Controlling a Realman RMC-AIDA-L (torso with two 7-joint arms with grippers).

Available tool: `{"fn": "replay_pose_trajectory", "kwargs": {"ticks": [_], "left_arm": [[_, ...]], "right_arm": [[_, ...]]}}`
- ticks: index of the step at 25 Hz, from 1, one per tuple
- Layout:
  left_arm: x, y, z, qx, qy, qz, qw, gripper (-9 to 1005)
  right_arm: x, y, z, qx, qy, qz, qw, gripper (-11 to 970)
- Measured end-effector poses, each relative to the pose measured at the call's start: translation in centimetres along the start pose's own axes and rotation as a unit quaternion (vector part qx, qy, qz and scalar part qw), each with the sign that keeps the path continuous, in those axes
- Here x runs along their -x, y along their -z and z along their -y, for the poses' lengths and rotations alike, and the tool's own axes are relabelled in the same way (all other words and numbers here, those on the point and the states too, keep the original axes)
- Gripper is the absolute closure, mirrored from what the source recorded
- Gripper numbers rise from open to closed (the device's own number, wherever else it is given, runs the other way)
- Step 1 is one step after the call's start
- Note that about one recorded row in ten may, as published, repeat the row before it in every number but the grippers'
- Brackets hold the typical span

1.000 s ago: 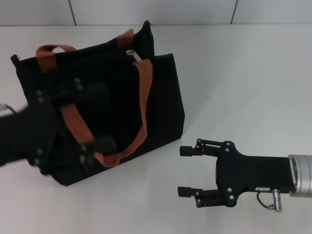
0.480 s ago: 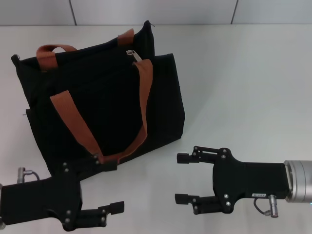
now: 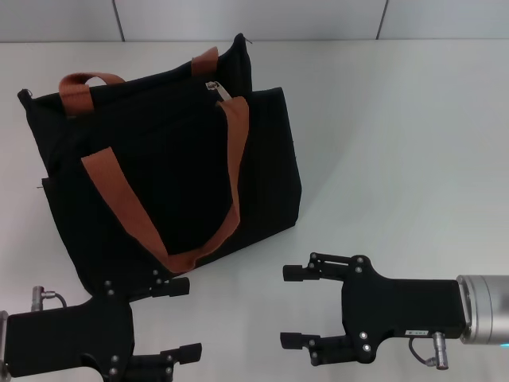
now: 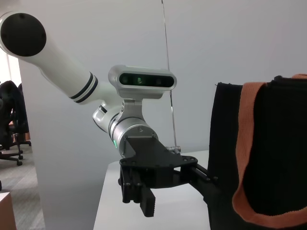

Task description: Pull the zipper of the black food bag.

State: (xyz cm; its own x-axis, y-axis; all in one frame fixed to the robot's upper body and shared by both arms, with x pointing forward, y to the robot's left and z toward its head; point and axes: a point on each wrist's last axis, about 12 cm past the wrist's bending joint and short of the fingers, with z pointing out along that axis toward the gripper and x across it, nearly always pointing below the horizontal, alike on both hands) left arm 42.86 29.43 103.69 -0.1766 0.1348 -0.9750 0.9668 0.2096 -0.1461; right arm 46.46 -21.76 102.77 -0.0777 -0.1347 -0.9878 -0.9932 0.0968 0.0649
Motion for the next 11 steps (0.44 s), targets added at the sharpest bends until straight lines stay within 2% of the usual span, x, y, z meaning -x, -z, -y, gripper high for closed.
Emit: {"fn": "replay_pose_trajectory", "kwargs": {"ticks": [11], "left_arm": [[0.06,0.0,-0.05,0.001,0.003,0.002,1.0,194]], "right_arm": [[-0.15,-0.02,0.12,-0.005,0.0,-0.006,1.0,171]]}}
